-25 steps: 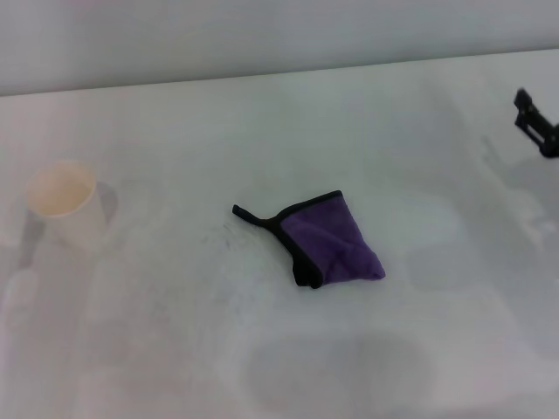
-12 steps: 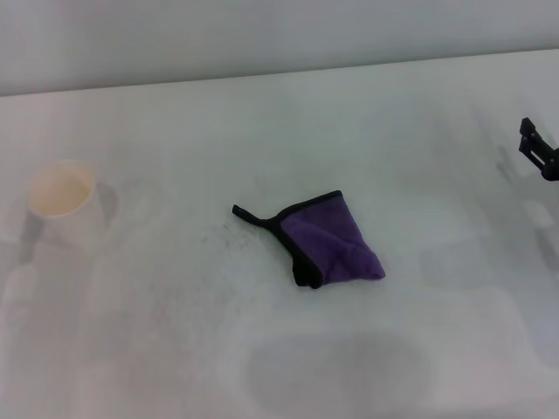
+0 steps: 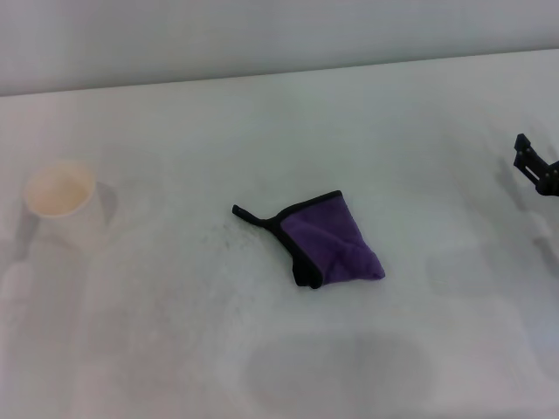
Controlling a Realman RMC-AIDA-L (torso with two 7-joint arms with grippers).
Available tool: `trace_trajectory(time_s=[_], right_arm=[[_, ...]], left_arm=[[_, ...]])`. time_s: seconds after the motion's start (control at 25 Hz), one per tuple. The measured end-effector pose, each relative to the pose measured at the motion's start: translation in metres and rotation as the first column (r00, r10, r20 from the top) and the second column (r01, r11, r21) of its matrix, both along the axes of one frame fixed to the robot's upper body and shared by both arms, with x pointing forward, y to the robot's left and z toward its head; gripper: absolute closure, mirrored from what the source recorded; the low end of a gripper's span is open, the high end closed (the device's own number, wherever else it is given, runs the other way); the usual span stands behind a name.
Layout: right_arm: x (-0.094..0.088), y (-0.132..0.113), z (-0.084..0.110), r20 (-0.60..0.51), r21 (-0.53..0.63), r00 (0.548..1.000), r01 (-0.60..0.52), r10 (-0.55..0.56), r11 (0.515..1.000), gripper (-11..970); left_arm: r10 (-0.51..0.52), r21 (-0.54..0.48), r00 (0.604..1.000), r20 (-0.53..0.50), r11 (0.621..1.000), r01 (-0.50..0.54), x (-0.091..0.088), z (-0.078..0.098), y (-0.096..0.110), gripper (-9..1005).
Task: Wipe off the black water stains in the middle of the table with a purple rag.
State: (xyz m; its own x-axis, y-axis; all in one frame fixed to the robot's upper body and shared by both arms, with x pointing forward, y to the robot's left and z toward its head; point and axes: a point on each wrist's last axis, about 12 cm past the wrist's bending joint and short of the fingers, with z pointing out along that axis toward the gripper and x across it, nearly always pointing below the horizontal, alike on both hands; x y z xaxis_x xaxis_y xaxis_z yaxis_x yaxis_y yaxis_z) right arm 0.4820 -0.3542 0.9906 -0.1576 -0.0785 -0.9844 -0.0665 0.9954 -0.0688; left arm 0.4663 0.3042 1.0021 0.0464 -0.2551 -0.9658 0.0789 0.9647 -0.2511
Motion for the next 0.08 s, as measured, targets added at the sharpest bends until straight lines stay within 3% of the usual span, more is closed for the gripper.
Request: trace_trajectory(time_s=[0.08], right_arm=[[-0.0011, 0.0013, -0.0011, -0.004, 0.009, 1.000, 0.000, 0.000, 1.000, 90]], left_arm=[[0.001, -0.001, 1.000, -0.001, 1.000, -0.001, -0.0006, -0.0003, 0.0002, 107]])
